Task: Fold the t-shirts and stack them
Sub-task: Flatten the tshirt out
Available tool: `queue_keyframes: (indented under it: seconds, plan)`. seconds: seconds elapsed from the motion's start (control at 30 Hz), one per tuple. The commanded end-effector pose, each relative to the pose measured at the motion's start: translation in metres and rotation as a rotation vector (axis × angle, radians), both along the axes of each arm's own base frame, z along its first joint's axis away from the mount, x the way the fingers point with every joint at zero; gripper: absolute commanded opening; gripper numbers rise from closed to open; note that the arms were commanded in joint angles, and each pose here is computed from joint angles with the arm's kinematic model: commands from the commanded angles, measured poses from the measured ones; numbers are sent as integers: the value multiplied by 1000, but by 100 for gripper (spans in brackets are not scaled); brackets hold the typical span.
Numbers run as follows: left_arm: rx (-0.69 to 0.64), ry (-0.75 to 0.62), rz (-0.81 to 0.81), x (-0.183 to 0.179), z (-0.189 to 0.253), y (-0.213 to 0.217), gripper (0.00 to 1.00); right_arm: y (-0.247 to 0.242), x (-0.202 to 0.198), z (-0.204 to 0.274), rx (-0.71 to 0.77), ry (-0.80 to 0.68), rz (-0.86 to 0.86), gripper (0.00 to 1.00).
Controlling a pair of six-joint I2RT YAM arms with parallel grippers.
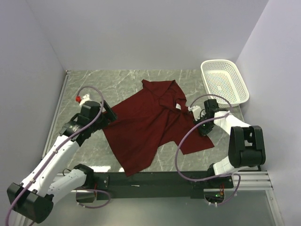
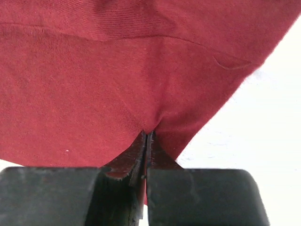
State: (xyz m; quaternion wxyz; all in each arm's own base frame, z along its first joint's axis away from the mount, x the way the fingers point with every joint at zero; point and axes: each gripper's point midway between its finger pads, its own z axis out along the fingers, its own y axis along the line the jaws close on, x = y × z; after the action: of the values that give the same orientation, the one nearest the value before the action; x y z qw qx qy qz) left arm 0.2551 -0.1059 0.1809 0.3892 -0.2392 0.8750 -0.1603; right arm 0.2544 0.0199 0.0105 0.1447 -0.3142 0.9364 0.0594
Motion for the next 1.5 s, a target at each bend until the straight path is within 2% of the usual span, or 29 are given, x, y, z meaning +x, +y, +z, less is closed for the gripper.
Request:
queue_keyframes:
  seconds: [0.0, 0.13, 0.27, 0.37, 0.4, 0.43, 0.47, 0.53, 0.57, 0.63, 0.67, 0.73, 0.8, 0.83, 0.97, 1.07, 1.17, 1.27, 1.47]
  plan:
    - [-8, -124, -7, 26, 22, 13, 99, -25, -22, -8, -56, 67, -14, 0]
    - [-14, -85, -4, 35, 4, 24, 99, -75, -59, 8, -205, 127, 60, 0]
    - [-36, -47, -28, 48, -13, 21, 99, -123, -104, 21, -285, 193, 38, 0]
    - [-47, -35, -33, 60, -22, 19, 99, -138, -129, 27, -319, 230, 60, 0]
    - [-58, -33, -42, 63, -23, 17, 99, -145, -136, 28, -322, 236, 32, 3]
    - [-61, -34, -49, 67, -23, 16, 99, -149, -134, 31, -333, 215, 26, 11]
    - [-65, -26, -54, 72, -27, 14, 99, -154, -130, 37, -339, 194, 7, 37]
    - [-67, -24, -74, 77, -27, 10, 98, -147, -119, 48, -269, 140, -31, 58]
    - [-65, -9, -79, 79, -31, 9, 98, -147, -100, 67, -244, 72, -39, 71]
    - [-66, -1, -103, 81, -33, 6, 97, -114, -86, 84, -56, 25, -19, 79]
    - [-65, 17, -110, 81, -37, 5, 96, -108, -69, 104, -21, -33, -1, 79]
    - [-62, 38, -128, 79, -43, 4, 95, -67, -57, 115, 147, -39, 91, 79]
    - [-51, 67, -128, 75, -53, 5, 94, -42, -40, 123, 219, -55, 155, 79]
    - [-42, 76, -120, 73, -57, 8, 94, -18, -29, 124, 248, -70, 224, 79]
    - [-5, 130, -75, 73, -74, 19, 93, 27, 27, 131, 265, -154, 256, 78]
    - [-2, 208, -37, 79, -93, 26, 85, 60, 62, 144, 334, -170, 251, 73]
    - [19, 301, -15, 92, -113, 30, 80, 82, 75, 153, 444, -136, 208, 71]
    - [43, 399, -3, 90, -139, 33, 77, 89, 76, 154, 486, -139, 193, 71]
    - [127, 452, 48, 94, -157, 49, 67, 91, 62, 147, 504, -155, 175, 71]
